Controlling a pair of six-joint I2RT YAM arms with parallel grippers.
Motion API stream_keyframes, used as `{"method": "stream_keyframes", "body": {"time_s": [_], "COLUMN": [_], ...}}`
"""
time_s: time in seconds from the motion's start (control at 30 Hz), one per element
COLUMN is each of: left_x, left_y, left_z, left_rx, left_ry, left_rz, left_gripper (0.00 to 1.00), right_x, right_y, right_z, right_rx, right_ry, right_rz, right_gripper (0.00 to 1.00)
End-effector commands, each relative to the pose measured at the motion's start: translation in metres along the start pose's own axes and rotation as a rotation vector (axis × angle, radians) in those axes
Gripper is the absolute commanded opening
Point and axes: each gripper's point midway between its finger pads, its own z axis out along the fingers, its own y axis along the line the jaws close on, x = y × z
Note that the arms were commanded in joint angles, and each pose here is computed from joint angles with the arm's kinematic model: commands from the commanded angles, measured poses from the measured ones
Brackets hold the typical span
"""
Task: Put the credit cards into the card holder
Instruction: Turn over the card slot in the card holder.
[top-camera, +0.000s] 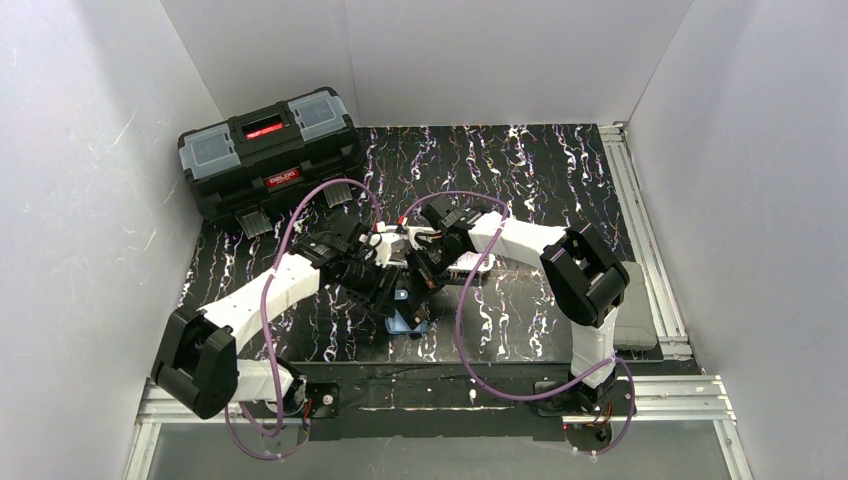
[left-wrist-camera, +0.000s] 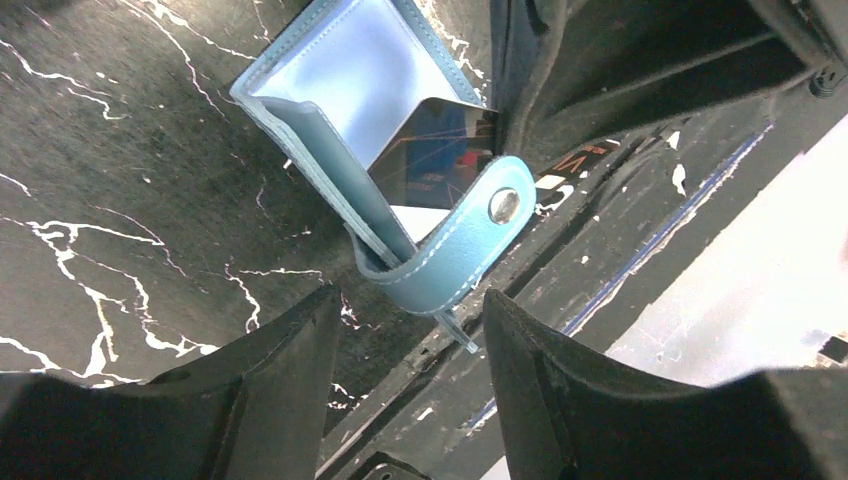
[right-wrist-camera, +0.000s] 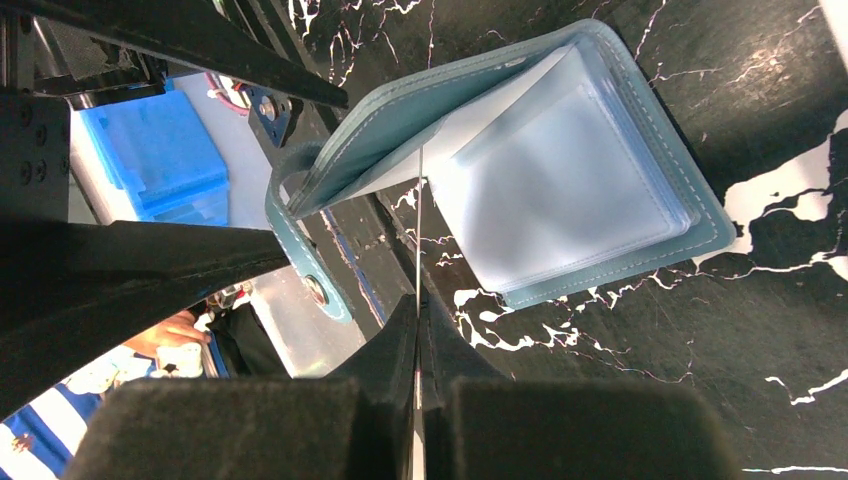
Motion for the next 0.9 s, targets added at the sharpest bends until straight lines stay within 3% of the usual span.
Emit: {"method": "stream_keyframes", "body": {"time_s": [0.0, 0.3, 0.53, 0.67, 0.87], "left_x": [-0.01, -0.007, -0.009, -0.01, -0.009], "left_y": [0.006, 0.009, 0.006, 0.001, -0.005], "left_z": [-0.002, 0.007, 0.004, 0.001, 0.001], "left_rx": [-0.041, -0.031, -0.023, -0.006, 0.028], "left_ry": [-0.012, -0.004, -0.002, -0.008, -0.01], "left_rz": [0.045, 0.052, 0.046, 0.04, 0.042], "left_gripper": [0.52, 0.43, 0.29, 0.29, 0.37], "right_x": [-0.005, -0.004, -0.003, -0.008, -0.019], "right_y": [0.013, 0.012, 0.011, 0.015, 0.021], "right_z": [-0.012, -0.015, -0.016, -0.016, -0.015], "right_rx": [-0.023, -0.026, -0.029, -0.043, -0.067], "right_ry": [-0.034, -0.038, -0.039, -0.044, -0.054], "right_rz": [-0.04, -0.038, -0.035, -0.043, -0.061], "right_gripper": [0.01, 0.01, 0.01, 0.01, 0.01]}}
